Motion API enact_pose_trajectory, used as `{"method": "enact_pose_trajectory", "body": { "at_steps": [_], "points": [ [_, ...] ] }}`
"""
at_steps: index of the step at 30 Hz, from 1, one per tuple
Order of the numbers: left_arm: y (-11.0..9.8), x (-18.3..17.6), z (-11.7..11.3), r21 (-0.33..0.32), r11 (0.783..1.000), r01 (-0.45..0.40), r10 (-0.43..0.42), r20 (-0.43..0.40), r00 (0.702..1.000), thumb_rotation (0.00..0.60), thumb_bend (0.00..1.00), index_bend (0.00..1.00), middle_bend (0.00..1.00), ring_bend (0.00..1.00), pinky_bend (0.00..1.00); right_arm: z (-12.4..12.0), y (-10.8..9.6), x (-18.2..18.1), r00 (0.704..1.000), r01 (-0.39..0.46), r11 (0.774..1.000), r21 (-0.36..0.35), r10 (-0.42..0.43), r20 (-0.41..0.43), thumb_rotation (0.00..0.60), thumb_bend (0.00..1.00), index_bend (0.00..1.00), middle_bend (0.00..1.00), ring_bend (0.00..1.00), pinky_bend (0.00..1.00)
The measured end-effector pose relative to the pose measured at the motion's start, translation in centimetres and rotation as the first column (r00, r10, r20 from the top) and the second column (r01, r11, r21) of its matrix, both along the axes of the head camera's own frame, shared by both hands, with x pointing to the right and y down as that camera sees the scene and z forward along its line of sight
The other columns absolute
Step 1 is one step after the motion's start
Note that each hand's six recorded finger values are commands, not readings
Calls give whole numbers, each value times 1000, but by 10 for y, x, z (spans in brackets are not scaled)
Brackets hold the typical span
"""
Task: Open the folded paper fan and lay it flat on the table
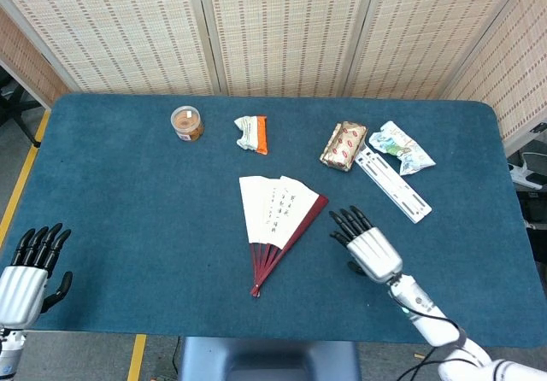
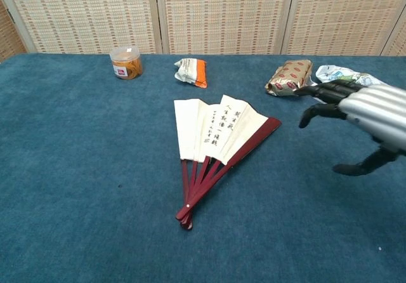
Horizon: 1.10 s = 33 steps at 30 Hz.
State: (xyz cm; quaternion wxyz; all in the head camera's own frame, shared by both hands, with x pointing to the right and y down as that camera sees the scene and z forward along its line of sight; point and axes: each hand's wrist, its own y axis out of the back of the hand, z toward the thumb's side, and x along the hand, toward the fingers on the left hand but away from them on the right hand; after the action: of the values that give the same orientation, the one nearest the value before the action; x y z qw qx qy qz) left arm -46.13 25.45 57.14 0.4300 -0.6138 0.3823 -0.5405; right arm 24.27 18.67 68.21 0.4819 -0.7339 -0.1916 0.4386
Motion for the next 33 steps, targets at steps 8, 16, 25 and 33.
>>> {"method": "enact_pose_trajectory", "body": {
  "at_steps": [8, 16, 25, 33],
  "points": [
    [3, -5, -2, -13, 1000, 14, -15, -5, 1000, 600, 456, 0, 0, 0, 56, 35, -7, -50, 1000, 18, 1000, 26, -18, 18, 600, 168, 329, 0, 0, 0],
    [-2, -8, -4, 0, 1000, 31, -31, -7, 999, 600, 456, 0, 0, 0, 58, 58, -16, -84, 999, 45, 998, 46, -46, 10, 600, 240, 367, 0, 0, 0],
    [-1, -11, -5, -3, 999, 39, -39, -4, 999, 600, 456, 0, 0, 0, 58, 75, -14, -106, 998, 59, 997, 56, -60, 9, 600, 241, 397, 0, 0, 0],
    [0, -15, -5, -1, 999, 48, -48, 1, 999, 600, 475, 0, 0, 0, 58, 81, -16, -117, 999, 29, 995, 97, -30, 16, 600, 262, 503, 5, 0, 0]
  ]
}}
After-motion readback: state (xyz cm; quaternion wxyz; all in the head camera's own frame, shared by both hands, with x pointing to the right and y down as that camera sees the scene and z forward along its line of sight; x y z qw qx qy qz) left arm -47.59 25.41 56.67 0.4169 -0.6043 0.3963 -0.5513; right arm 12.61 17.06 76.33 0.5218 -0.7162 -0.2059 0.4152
